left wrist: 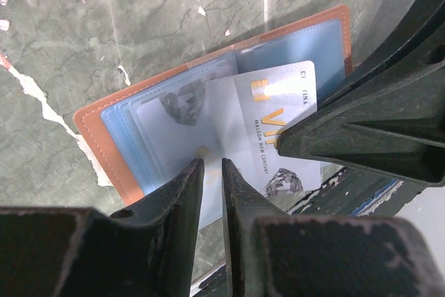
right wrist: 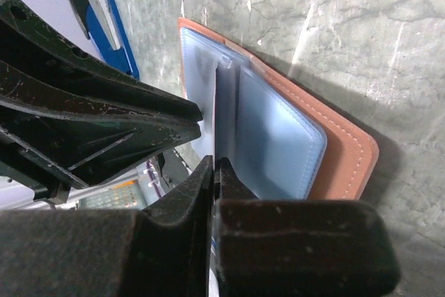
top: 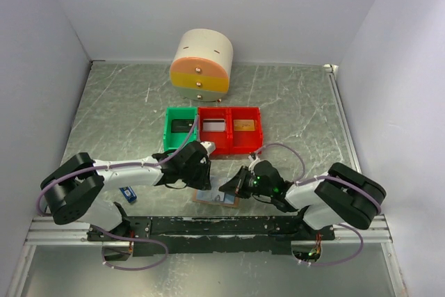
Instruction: Take the credit cards out of the card holder
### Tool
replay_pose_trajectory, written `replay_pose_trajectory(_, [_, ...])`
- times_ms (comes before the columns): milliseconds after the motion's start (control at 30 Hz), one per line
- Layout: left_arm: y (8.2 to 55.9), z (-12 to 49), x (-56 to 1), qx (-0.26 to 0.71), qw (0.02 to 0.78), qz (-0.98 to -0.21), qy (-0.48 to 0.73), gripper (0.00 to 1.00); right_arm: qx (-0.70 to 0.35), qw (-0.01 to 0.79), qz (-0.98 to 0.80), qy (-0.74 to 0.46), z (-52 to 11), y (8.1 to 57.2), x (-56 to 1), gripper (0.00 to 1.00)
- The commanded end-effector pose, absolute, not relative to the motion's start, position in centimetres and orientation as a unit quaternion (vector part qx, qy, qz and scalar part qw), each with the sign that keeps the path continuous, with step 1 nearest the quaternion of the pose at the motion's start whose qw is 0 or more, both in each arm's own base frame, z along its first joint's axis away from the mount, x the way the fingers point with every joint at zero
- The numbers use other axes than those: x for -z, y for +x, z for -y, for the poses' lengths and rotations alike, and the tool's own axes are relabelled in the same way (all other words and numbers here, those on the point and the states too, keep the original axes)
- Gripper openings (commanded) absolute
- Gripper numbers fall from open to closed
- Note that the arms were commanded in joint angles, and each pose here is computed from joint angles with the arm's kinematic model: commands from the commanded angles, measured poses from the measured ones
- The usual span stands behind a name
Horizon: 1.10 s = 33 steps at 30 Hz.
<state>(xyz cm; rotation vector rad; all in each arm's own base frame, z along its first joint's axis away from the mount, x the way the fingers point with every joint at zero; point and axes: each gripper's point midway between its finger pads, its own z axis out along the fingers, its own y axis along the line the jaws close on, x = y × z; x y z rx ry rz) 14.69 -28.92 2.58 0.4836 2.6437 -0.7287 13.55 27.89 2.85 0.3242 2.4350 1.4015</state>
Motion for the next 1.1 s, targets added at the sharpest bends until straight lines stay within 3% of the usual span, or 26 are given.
replay_pose_trajectory(0, [13.9,27.3,-1.3,0.222,0.161,-0.945,0.18,0.3,-0.468,0.164,-0.862,0.107,-27.4,13.8,-2.4,0.0])
replay_pose_trajectory(267, [14.0,26.9,-1.5,0.216,0.167,-0.946,0.175,0.3,-0.481,0.169,-0.854,0.105,-27.3,13.6,-4.0,0.0])
replay_pose_trajectory(633, [15.0,27.5,-4.6,0.249,0.216,-0.931,0.155,0.35,-0.377,0.252,-0.889,0.066,-24.2,15.4,-5.8,0.0])
replay_pose_trajectory(1067, [16.4,24.8,-7.8,0.237,0.292,-0.922,0.095,0.51,-0.44,0.289,-0.85,-0.015,-26.6,15.4,-9.9,0.0])
